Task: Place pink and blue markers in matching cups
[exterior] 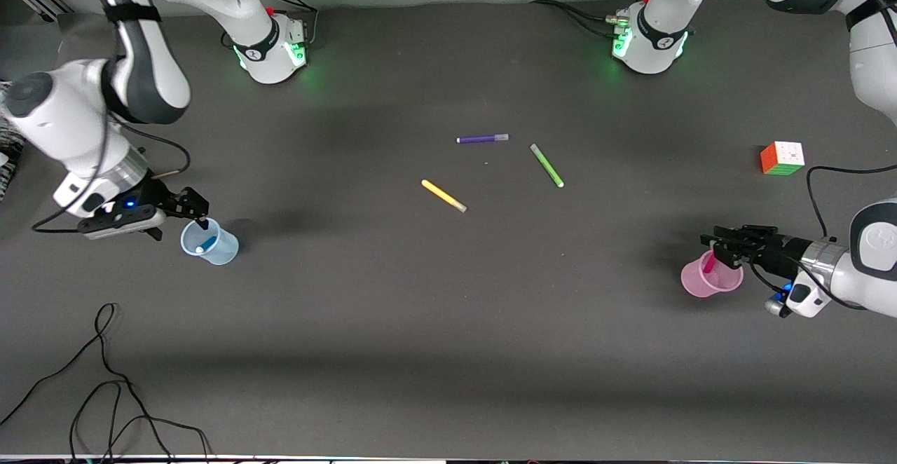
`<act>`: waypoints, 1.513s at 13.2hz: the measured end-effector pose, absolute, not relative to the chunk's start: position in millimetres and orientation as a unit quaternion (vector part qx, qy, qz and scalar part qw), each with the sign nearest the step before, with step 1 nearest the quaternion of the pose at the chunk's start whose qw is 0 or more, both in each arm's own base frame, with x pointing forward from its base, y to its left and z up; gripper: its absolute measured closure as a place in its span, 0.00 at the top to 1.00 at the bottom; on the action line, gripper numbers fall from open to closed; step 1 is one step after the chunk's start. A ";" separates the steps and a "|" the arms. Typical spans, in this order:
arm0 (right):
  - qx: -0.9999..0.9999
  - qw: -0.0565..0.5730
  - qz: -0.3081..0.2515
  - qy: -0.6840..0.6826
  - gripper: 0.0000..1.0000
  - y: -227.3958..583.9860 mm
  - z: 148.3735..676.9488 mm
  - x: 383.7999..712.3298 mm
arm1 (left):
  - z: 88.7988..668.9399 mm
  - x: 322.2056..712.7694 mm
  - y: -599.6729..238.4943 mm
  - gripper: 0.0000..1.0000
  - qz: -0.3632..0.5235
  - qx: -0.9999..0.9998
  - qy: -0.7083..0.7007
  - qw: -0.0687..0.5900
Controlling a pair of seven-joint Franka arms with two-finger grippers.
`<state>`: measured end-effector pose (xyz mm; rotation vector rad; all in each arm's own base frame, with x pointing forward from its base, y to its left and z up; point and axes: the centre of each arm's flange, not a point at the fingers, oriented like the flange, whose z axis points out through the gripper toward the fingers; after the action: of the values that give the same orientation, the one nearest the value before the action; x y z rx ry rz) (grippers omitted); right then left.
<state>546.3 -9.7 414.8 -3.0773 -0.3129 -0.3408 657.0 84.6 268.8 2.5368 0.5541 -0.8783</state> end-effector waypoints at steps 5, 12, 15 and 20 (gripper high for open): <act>-0.994 0.031 -0.040 -0.096 1.00 9.9 538.5 568.0 | 272.6 659.7 76.3 0.93 -0.312 0.913 0.186 0.186; -0.997 0.031 -0.015 -0.072 1.00 28.4 610.0 558.3 | 417.4 651.1 0.7 1.00 -0.217 0.970 0.102 0.047; -0.998 0.021 -0.020 -0.060 1.00 23.7 632.3 541.1 | 466.3 606.7 -9.4 1.00 -0.171 0.981 0.095 0.012; -0.999 0.014 -0.022 -0.044 1.00 20.9 633.2 526.5 | 533.2 541.2 -9.7 1.00 -0.114 0.989 0.094 -0.031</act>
<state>526.5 20.9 633.2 -3.1099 -0.1382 -0.0684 541.2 -9.7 533.2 3.1673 0.3005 -0.3666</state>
